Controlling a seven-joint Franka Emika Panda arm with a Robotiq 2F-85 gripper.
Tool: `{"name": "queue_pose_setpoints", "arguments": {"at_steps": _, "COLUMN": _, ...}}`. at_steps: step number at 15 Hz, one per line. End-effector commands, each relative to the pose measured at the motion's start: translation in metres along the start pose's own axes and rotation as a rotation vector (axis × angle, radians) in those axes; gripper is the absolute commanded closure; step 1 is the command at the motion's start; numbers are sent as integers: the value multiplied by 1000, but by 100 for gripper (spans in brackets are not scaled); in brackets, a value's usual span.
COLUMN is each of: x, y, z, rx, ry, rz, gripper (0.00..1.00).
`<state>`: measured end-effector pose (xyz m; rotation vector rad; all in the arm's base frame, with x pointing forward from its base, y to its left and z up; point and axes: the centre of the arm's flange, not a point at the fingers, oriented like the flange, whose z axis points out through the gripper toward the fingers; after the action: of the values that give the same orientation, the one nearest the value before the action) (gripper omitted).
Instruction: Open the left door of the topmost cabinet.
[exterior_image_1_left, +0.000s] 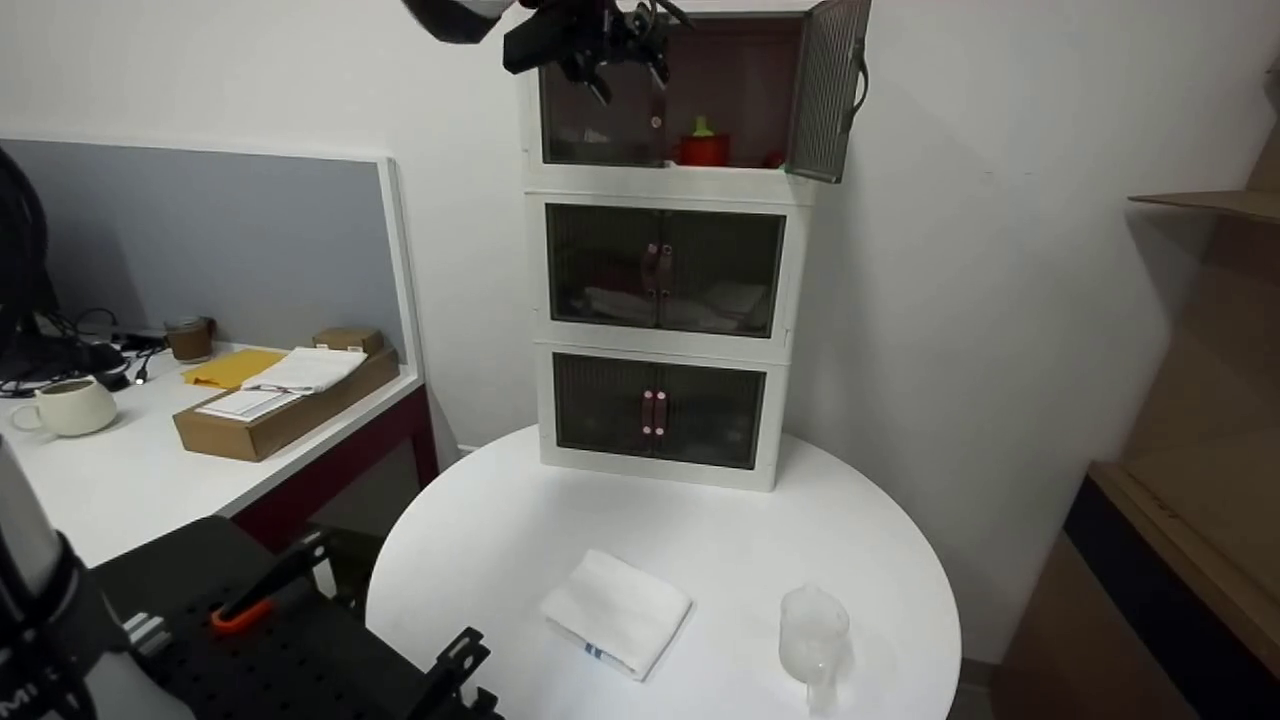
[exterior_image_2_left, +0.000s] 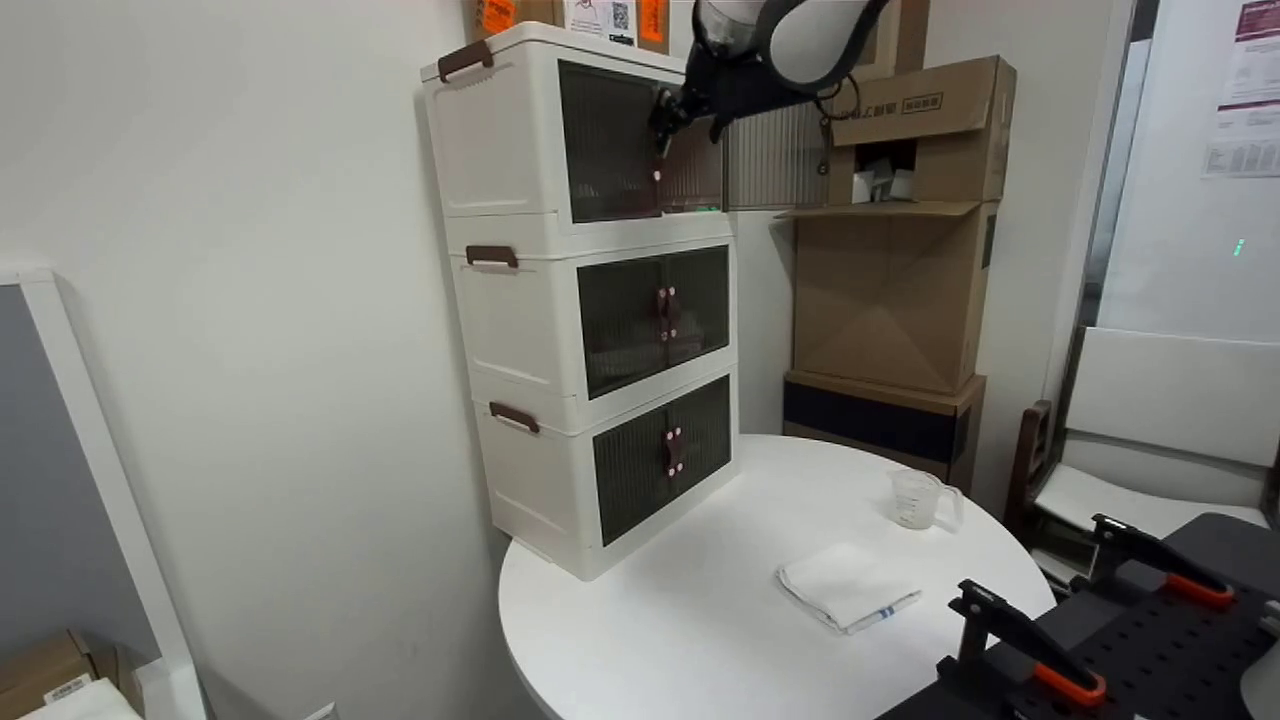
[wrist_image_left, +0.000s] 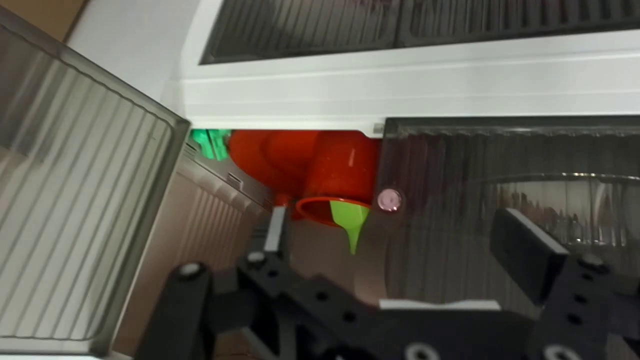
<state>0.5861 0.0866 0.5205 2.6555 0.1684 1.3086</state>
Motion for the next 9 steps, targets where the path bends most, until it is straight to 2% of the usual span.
{"name": "queue_pose_setpoints", "arguments": {"at_steps": 1, "x": 16, "y": -17, "z": 32, "rx": 29, "ry": 113, "rz": -47, "gripper": 0}}
{"name": "queue_pose_setpoints", "arguments": {"at_steps": 9, "x": 0, "y": 4, "z": 58, "rx": -28, "ry": 128, "rz": -148, "gripper": 0}}
